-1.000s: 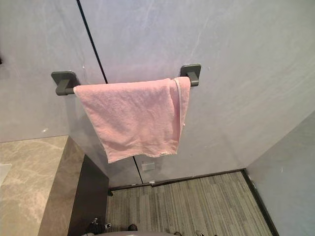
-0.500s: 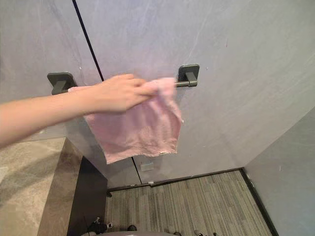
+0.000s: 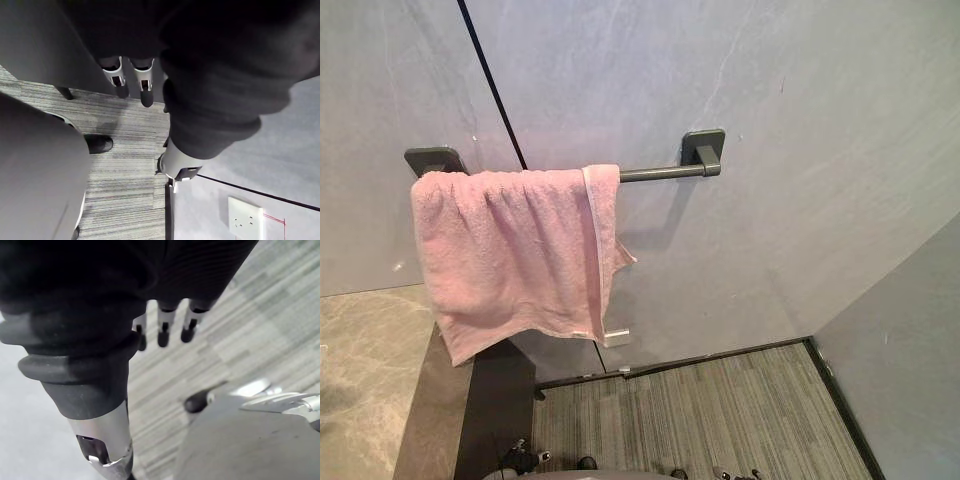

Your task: Organize washtable

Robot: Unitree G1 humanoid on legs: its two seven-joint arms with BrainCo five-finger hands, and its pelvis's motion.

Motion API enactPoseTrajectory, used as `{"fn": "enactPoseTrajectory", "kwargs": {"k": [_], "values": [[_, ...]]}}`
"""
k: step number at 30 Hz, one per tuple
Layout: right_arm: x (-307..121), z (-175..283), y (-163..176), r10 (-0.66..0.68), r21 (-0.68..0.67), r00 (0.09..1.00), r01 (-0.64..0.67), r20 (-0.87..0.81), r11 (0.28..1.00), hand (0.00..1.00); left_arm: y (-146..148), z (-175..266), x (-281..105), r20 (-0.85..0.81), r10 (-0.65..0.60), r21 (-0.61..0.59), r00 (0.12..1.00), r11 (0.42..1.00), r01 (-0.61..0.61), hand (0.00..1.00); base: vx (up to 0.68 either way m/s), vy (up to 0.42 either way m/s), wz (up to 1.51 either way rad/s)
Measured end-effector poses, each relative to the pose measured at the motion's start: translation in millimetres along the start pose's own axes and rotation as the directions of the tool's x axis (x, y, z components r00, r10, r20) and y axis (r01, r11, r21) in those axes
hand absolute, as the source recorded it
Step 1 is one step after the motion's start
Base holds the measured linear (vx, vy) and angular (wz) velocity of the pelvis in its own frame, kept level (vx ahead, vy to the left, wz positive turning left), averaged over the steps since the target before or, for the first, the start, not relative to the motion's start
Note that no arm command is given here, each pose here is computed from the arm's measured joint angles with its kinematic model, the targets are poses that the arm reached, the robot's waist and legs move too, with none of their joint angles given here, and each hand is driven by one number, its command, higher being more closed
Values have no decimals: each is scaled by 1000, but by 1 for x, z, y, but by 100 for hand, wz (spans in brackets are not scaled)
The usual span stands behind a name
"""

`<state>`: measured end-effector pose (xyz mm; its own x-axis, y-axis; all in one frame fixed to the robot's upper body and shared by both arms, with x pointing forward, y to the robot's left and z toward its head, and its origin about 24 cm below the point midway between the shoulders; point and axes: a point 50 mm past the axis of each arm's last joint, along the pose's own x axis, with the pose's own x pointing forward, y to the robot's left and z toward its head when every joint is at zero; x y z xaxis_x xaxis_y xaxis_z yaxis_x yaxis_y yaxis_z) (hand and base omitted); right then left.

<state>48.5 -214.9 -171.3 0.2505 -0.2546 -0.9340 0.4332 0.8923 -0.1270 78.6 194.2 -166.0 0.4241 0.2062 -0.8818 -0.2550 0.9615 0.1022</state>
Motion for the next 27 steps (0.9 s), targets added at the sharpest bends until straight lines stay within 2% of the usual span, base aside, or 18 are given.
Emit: {"fn": "enactPoseTrajectory", "kwargs": {"k": [6, 8, 10, 12, 13, 14, 15, 16, 17, 18, 19, 21, 22, 24, 26, 27], "values": [[0, 7, 3, 0, -23, 999, 1, 36, 1000, 0, -3, 11, -1, 72, 2, 11, 997, 1000, -3, 0, 0, 0, 0], [-10, 38, 18, 29, -34, 968, -21, 250, 999, 0, 0, 48, -11, 289, 78, -87, 954, 995, -55, 0, 0, 0, 0], [-18, 59, 26, 52, -28, 930, -45, 363, 999, 0, 7, 70, -17, 386, 133, -134, 913, 987, -86, 0, 0, 0, 0], [-39, 104, 37, 86, -10, 810, -99, 580, 995, 0, 28, 117, -35, 562, 293, -264, 774, 950, -167, 0, 0, 0, 0], [-45, 114, 39, 90, -7, 777, -110, 623, 994, 0, 33, 127, -42, 598, 330, -284, 731, 939, -191, 0, 55, -21, 0], [-64, 138, 42, 97, -6, 676, -136, 731, 991, 0, 34, 153, -62, 704, 362, -289, 611, 932, -220, 0, 57, -17, 1], [-72, 148, 43, 95, -5, 631, -143, 770, 990, 0, 33, 162, -71, 740, 375, -297, 559, 927, -229, 0, 65, -17, 0], [-89, 164, 44, 89, 0, 545, -161, 834, 987, 0, 32, 179, -90, 795, 400, -325, 456, 916, -236, 0, 37, -9, -1], [-98, 172, 44, 87, 1, 499, -172, 862, 985, 0, 32, 187, -100, 818, 411, -342, 402, 910, -234, 0, 49, -14, -1], [-119, 187, 45, 84, -9, 388, -190, 918, 982, 0, 33, 202, -126, 857, 439, -392, 270, 896, -210, 0, 31, -10, -1], [-134, 196, 46, 83, -21, 315, -194, 945, 981, 0, 33, 211, -146, 876, 449, -419, 174, 889, -184, 0, 0, 0, 0], [-145, 202, 46, 82, -28, 261, -203, 962, 979, 0, 31, 217, -164, 886, 453, -437, 99, 888, -144, 0, 0, 0, 3], [-155, 205, 47, 87, -39, 214, -217, 973, 975, 0, 30, 220, -181, 897, 441, -435, 32, 893, -116, 0, -4, -6, 17], [-174, 210, 56, 122, -86, 125, -264, 985, 961, 0, 14, 223, -213, 937, 341, -343, -79, 939, -20, 0, -24, -11, 25], [-180, 211, 62, 153, -116, 98, -312, 983, 943, 0, 3, 221, -219, 966, 243, -239, -85, 969, 55, 0, -56, -8, 11], [-187, 210, 81, 235, -199, 63, -355, 970, 913, 0, -7, 216, -221, 985, 159, -150, -62, 979, 137, 0, -67, 0, 5]]}}
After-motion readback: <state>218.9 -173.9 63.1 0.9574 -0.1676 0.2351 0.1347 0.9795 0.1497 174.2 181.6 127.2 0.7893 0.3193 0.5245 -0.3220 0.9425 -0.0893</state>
